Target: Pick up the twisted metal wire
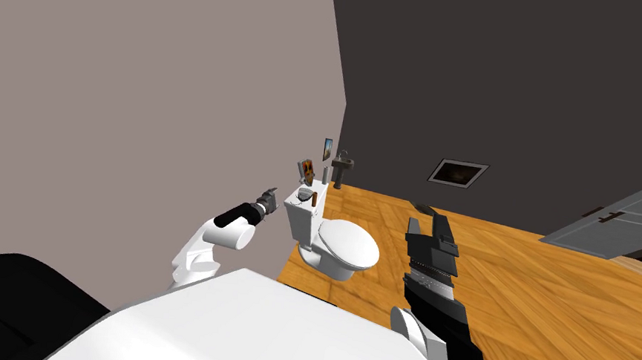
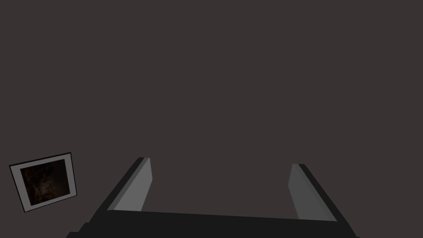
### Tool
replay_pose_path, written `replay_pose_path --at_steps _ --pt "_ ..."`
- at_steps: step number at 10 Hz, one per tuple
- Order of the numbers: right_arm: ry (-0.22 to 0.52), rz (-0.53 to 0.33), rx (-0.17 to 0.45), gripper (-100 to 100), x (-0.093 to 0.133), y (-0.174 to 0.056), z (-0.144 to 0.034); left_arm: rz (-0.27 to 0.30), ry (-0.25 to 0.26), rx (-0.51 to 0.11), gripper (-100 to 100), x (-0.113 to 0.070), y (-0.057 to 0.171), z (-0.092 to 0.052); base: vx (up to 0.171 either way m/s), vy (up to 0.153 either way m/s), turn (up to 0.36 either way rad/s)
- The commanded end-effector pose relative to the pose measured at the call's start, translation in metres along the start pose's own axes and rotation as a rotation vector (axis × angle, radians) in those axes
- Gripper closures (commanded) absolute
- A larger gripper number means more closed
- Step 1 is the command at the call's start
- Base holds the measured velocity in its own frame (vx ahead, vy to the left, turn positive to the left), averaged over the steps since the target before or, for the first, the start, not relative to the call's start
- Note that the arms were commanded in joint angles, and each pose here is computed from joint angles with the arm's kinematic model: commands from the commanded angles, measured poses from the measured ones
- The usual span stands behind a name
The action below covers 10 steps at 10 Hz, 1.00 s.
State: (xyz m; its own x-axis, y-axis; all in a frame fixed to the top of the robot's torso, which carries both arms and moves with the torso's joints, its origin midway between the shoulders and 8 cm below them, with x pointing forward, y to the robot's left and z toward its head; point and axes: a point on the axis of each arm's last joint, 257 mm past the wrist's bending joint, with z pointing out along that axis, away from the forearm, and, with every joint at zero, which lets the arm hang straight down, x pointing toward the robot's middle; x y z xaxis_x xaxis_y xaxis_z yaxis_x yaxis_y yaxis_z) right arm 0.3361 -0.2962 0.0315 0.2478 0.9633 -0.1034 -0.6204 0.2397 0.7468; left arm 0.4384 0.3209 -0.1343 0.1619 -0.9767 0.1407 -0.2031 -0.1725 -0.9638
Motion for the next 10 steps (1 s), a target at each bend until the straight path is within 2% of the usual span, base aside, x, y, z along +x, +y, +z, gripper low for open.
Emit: replay_pose_path --at_steps 1,10 --pt "0.0 0.0 0.0 0 0.0 0.0 0.0 -0.001 -0.007 -0.03 -100 -0.002 0.007 0.0 0.007 0.005 0.0" --pt "0.0 0.0 0.0 0 0.0 0.0 0.0 -0.008 -0.023 -0.213 -100 -0.005 0.038 -0.005 0.025 0.008 -0.016"
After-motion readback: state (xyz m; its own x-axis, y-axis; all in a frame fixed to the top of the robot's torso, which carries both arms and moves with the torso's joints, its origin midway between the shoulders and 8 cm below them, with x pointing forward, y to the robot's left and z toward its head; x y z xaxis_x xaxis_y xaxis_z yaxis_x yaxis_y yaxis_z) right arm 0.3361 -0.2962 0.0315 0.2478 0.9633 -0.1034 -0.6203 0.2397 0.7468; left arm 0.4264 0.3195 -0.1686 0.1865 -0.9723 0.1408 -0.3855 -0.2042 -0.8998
